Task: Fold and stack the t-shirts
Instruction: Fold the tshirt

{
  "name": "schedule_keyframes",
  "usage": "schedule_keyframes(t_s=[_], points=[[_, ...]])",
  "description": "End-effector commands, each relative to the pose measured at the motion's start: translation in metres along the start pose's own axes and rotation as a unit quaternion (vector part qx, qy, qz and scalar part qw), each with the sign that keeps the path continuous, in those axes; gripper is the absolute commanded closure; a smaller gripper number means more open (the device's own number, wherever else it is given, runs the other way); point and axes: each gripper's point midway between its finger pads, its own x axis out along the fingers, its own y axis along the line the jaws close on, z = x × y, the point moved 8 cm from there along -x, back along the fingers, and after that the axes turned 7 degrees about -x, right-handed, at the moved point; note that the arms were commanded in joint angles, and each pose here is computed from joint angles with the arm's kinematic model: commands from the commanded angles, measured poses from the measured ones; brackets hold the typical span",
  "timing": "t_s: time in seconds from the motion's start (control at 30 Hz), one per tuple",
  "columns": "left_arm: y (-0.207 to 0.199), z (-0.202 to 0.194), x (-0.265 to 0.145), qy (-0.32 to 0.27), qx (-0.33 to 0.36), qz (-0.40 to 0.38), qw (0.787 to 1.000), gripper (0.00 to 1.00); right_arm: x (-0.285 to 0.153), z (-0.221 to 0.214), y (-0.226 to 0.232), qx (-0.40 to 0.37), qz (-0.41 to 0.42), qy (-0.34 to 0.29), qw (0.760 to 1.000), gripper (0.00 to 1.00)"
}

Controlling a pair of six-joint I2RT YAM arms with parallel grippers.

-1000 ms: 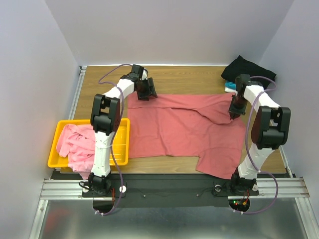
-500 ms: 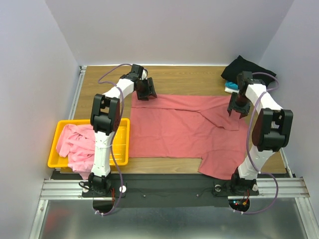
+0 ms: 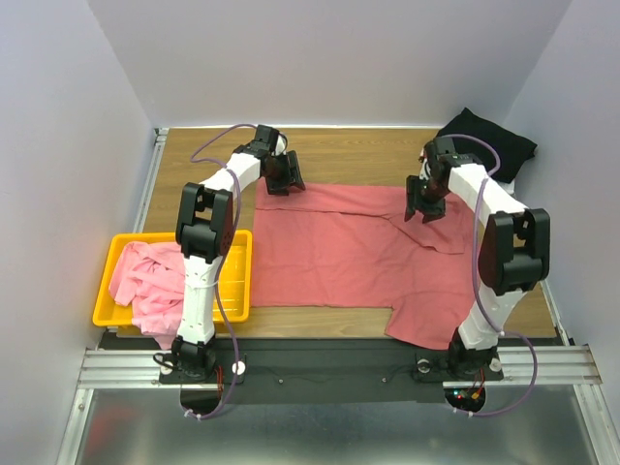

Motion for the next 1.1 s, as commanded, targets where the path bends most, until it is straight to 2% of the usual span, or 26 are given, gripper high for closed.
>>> schedule_keyframes(t_s=[0.0,0.3,0.5,0.77,0.9,1.07], points=[[-0.006,0.007,-0.012,-0.013,0.004,-0.008,1.000,0.32,0.015,0.001,-0.004,-0.026,-0.009,0.004,1.000,0.42],[-0.006,0.007,-0.011,-0.015,0.002,-0.009,1.000,0.32,0.029,-0.020,-0.003,-0.051,-0.038,0.041,0.997,0.42],[-0.005,0.007,-0.012,-0.015,0.001,-0.009,1.000,0.32,0.025,-0.025,0.000,-0.058,-0.037,0.039,0.997,0.42],[-0.002,0.003,-0.011,-0.011,0.000,-0.006,1.000,0.32,0.031,-0.031,-0.009,-0.066,-0.097,0.055,0.992,0.43],[-0.003,0.003,-0.011,-0.012,0.000,-0.008,1.000,0.32,0.033,-0.026,-0.012,-0.068,-0.124,0.053,0.988,0.52],[-0.005,0.005,-0.012,-0.015,0.002,-0.010,1.000,0.32,0.034,-0.023,-0.010,-0.068,-0.116,0.055,0.989,0.73]])
